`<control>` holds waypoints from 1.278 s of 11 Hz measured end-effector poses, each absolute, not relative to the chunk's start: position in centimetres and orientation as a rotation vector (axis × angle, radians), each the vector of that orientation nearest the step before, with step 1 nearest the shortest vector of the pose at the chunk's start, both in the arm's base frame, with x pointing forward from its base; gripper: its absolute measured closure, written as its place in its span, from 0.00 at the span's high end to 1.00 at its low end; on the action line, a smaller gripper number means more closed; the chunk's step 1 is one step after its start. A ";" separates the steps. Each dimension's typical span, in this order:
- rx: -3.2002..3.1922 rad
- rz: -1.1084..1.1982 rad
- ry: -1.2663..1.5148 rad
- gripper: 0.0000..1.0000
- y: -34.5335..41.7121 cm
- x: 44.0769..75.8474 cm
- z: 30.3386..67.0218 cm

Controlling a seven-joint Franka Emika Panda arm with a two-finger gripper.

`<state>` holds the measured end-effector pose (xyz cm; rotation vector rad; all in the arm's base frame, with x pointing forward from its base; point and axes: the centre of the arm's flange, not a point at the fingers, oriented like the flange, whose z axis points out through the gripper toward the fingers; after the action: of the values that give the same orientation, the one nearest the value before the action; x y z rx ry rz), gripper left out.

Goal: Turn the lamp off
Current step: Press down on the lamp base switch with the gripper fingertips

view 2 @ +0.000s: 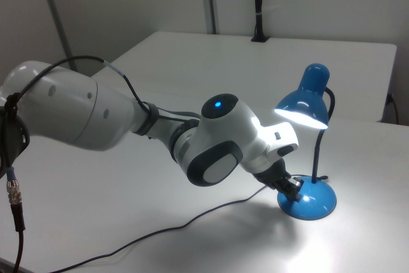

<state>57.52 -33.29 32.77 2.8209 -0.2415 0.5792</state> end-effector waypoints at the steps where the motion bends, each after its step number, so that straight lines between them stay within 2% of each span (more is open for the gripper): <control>1: 2.819 0.595 -0.255 0.01 -33.4 57.6 33.2; 14: 2.825 0.544 -0.191 0.01 -34.5 56.7 31.7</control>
<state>56.70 -34.49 31.68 2.8245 -0.1910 0.5438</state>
